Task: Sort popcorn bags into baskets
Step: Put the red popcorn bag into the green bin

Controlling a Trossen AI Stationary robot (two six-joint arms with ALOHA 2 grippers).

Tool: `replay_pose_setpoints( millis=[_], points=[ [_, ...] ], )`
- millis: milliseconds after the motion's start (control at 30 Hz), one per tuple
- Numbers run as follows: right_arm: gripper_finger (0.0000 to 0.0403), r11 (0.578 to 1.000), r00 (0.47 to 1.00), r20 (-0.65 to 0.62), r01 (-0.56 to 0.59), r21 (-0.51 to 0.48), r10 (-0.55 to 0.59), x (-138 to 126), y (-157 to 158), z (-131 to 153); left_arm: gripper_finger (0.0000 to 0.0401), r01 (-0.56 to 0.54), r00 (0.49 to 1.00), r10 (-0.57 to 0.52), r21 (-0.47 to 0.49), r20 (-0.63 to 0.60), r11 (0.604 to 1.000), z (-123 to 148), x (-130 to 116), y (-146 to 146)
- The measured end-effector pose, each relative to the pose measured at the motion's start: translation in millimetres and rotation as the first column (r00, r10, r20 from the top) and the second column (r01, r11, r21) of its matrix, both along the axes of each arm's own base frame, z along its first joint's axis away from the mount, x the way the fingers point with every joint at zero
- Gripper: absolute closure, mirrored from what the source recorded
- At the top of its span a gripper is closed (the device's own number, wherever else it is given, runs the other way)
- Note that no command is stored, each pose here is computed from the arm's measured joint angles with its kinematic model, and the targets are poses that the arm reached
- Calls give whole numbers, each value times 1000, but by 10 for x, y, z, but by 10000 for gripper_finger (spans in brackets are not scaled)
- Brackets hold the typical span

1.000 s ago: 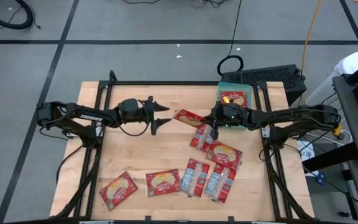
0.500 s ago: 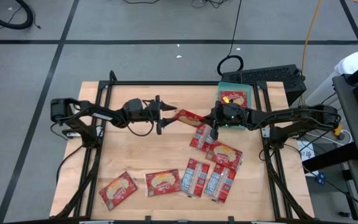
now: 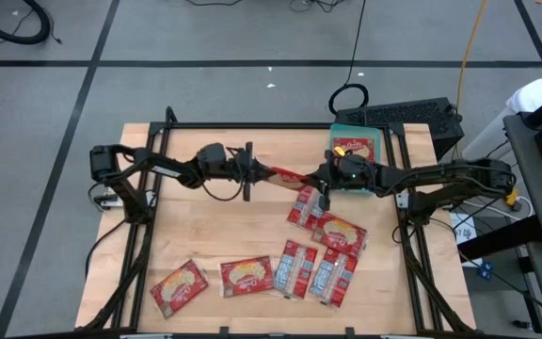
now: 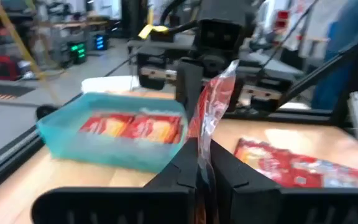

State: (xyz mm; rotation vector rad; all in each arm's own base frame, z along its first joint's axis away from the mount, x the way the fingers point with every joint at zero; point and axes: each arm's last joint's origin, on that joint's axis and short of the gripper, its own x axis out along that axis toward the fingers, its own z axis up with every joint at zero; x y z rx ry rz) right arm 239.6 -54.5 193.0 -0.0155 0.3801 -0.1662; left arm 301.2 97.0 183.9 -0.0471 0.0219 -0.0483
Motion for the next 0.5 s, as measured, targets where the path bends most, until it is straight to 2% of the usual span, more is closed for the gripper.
replay_pose_setpoints(
  millis=[167, 367, 500],
  points=[
    [348, 1000, 999, 52, 6, -8, -6, 8, -38, 52, 394, 122, 992, -122, -33, 24, 992, 119, -135, 161],
    [278, 998, 997, 76, 18, 59, -22, 5, -60, 62, 396, 116, 993, -115, -22, 7, 993, 46, -402, 259],
    [251, 996, 991, 130, 17, 87, -28, 34, -49, 94, 395, 103, 991, -101, -12, 86, 995, 9, -512, 199]
  ],
)
